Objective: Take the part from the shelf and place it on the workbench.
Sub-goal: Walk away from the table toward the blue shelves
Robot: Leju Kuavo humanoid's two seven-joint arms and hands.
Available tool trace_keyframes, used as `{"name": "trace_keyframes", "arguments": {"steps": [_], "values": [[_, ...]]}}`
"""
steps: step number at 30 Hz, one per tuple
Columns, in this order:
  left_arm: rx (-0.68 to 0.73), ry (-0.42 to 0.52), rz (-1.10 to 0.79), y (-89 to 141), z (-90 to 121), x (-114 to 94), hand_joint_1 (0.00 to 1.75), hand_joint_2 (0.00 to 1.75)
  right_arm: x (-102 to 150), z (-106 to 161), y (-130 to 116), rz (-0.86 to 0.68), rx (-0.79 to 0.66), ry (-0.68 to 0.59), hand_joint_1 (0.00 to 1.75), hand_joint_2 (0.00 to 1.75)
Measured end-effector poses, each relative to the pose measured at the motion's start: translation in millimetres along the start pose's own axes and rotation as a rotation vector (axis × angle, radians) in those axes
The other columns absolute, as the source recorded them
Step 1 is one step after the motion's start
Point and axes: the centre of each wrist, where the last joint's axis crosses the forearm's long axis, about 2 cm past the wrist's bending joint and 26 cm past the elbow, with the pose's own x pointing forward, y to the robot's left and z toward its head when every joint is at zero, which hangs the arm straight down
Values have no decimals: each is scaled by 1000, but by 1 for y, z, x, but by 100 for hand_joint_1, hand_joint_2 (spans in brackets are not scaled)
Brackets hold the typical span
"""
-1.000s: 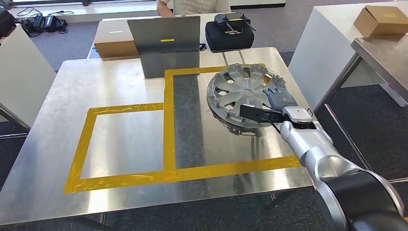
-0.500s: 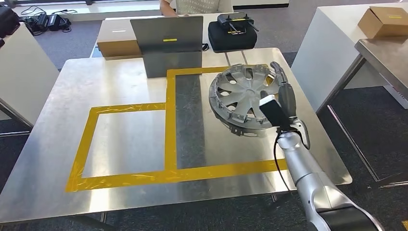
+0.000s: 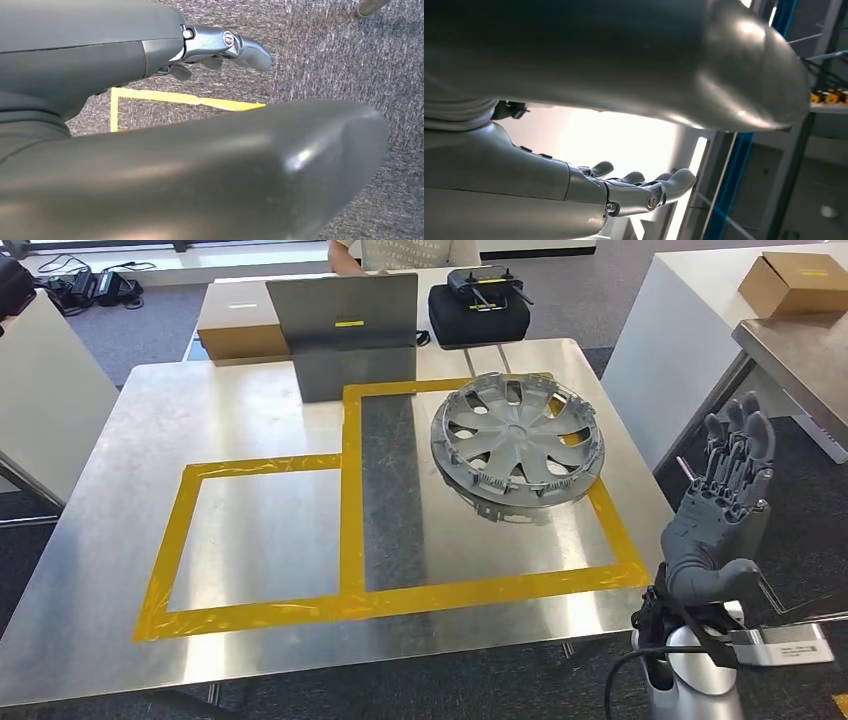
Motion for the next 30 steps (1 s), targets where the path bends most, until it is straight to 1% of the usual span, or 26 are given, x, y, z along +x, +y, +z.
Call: {"name": "trace_keyframes", "arguments": {"steps": [4,9,14,18,25,30], "values": [[3,6,9,-3,0,0,0,0,14,-1,0,-44,25,-32,0,0],[15,12,21,-3,0,0,0,0,21,7,1,-59,47,-20,0,0],[18,12,24,-4,0,1,0,0,27,9,1,-61,49,-23,0,0],[14,17,22,-6,0,0,0,0,29,11,1,-82,56,-18,0,0],[8,24,14,-7,0,1,0,0,30,21,0,-244,142,24,0,0],[2,18,3,-9,-2,4,0,0,29,23,-4,-246,162,32,0,0]]}}
